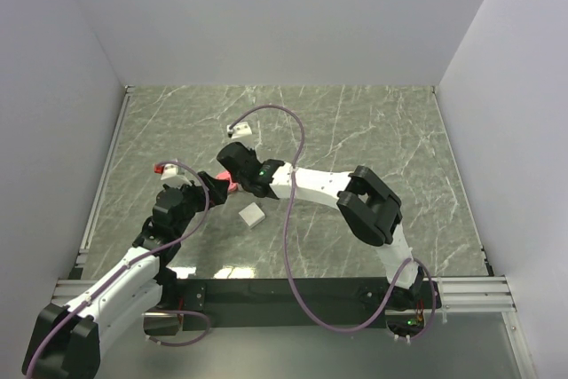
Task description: Insert the plug
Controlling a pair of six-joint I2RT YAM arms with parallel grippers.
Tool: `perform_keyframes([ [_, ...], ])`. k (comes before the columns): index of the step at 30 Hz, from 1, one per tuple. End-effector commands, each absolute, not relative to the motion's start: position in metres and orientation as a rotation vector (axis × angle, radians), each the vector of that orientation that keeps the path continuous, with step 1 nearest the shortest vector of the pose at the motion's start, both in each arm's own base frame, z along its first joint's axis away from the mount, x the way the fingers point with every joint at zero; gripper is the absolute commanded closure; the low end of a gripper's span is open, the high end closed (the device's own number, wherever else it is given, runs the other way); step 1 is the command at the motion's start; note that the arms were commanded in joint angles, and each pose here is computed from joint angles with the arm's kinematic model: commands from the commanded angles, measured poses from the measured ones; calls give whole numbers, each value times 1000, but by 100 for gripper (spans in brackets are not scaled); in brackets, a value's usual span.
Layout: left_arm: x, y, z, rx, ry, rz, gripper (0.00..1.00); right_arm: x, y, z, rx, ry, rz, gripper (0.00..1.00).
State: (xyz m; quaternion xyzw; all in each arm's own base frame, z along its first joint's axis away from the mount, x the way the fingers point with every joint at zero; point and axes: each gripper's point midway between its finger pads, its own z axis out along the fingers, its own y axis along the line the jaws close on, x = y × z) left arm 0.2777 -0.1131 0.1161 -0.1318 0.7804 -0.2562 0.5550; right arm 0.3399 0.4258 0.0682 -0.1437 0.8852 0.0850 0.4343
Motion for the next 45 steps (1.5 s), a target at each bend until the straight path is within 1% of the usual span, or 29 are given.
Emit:
perform_keyframes([
  [1,279,-114,122,-297,1813,-623,1,224,320,-103,-704,2740,-217,100],
  [21,278,-114,124,-294,1799,-634,0,174,292,-146,-799,2820,-395,100],
  [29,279,-114,123,-296,1801,-632,1,171,287,-148,-806,2809,-412,100],
  [33,279,-114,123,-296,1804,-629,1,180,301,-137,-782,2802,-306,100],
  [37,279,-113,124,-299,1801,-625,1,205,321,-114,-708,2776,-181,100],
  [42,280,-113,130,-297,1785,-626,1,245,347,-78,-585,2753,126,100],
  [45,280,-111,135,-293,1767,-620,0,265,348,-59,-526,2726,242,100],
])
